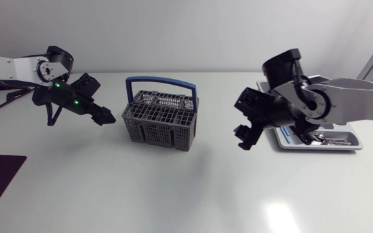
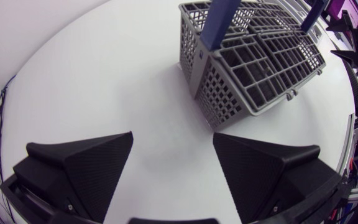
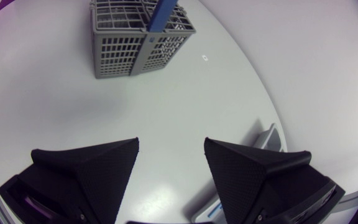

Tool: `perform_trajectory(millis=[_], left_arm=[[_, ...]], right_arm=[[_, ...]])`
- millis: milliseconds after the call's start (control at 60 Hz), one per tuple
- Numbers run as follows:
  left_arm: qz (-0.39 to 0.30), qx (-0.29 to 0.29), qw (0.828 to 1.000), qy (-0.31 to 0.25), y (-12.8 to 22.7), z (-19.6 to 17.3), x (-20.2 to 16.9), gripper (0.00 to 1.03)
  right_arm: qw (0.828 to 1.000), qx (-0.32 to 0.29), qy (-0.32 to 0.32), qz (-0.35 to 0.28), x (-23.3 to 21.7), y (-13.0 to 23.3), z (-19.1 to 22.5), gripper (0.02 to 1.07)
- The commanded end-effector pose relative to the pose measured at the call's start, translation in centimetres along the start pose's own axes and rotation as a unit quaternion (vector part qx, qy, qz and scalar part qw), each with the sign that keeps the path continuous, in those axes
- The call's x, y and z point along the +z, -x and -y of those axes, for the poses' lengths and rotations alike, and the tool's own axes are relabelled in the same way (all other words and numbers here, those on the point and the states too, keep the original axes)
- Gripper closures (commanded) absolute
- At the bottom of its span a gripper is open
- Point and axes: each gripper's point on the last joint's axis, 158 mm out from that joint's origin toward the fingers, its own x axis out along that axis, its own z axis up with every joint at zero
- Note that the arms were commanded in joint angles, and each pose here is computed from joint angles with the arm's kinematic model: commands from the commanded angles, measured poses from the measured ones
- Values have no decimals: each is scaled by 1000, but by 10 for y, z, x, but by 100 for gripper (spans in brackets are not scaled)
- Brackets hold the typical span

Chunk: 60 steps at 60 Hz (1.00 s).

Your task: Unload the cutlery basket into the drawer organizer.

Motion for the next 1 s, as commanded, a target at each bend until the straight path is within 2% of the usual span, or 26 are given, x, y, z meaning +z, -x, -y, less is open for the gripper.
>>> perform_trajectory(millis=[0, 150, 400, 667, 983], left_arm=[[3, 4, 1000, -9, -7, -9, 7, 14], [19, 10, 1000, -17, -17, -13, 22, 14], [30, -1, 998, -48, -27, 11, 41, 13], [27, -16, 997, -64, -29, 35, 41, 13], [24, -36, 996, -75, -20, 65, 30, 13]], right_arm=[[1000, 19, -20, -1, 16, -13, -14, 30], [999, 44, -31, 2, 36, -33, -27, 30], [996, 84, -42, 8, 57, -53, -45, 30], [995, 86, -55, 12, 75, -63, -36, 30], [994, 86, -70, 9, 68, -73, -22, 30]])
